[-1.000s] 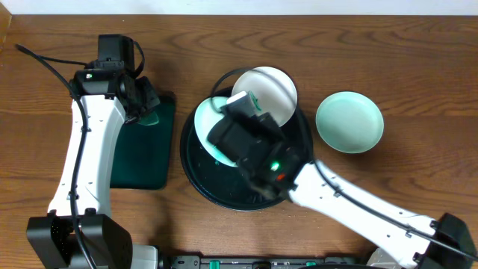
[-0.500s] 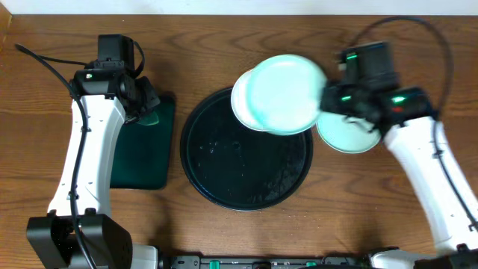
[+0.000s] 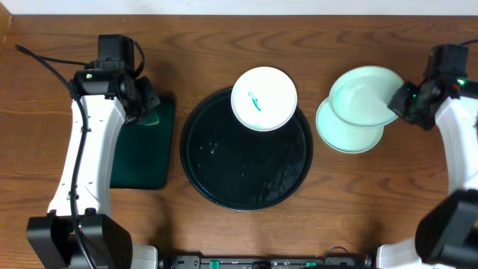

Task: Clean dirty plates on tray and stack at the side
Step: 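Lower the plate onto the first plate and open the right gripper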

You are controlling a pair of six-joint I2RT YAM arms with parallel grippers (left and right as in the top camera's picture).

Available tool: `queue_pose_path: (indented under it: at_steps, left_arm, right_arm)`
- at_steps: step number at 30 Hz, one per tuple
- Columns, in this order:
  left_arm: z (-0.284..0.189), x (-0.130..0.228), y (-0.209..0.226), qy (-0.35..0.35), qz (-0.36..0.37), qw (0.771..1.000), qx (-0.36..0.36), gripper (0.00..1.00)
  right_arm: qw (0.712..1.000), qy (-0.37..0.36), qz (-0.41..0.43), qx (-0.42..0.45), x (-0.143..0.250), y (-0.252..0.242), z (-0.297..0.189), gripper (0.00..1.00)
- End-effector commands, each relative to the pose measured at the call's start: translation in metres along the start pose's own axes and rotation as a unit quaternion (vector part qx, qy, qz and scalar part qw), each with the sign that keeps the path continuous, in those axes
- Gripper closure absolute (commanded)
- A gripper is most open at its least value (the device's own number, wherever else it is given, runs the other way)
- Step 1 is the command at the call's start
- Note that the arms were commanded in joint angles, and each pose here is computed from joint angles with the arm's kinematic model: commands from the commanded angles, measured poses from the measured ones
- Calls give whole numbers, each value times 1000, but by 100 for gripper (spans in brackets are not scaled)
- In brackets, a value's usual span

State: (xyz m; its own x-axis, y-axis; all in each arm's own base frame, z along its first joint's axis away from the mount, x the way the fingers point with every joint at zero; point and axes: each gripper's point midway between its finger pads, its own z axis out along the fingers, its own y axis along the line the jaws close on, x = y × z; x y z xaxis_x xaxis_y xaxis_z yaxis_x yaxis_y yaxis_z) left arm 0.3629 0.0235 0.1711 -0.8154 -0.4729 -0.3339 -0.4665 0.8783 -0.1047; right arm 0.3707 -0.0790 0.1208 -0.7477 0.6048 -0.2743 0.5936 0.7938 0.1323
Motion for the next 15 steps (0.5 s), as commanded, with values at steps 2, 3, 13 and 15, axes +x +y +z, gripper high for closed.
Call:
queue_pose_path:
  at_steps: [2, 3, 13, 15]
  left_arm:
    - [0, 0, 1, 1, 6, 1000, -2, 93]
    - [0, 0, 1, 1, 6, 1000, -2, 93]
    - [1, 1, 1, 2, 6, 1000, -2, 93]
    - [1, 2, 2, 3, 6, 1000, -3, 93]
  right_arm:
    - [997, 72, -24, 26, 21, -3, 40, 99]
    - [995, 86, -31, 25, 26, -3, 46, 99]
    - [991, 123, -57, 15, 38, 1, 49, 70]
    - [989, 123, -84, -13, 35, 13, 36, 69]
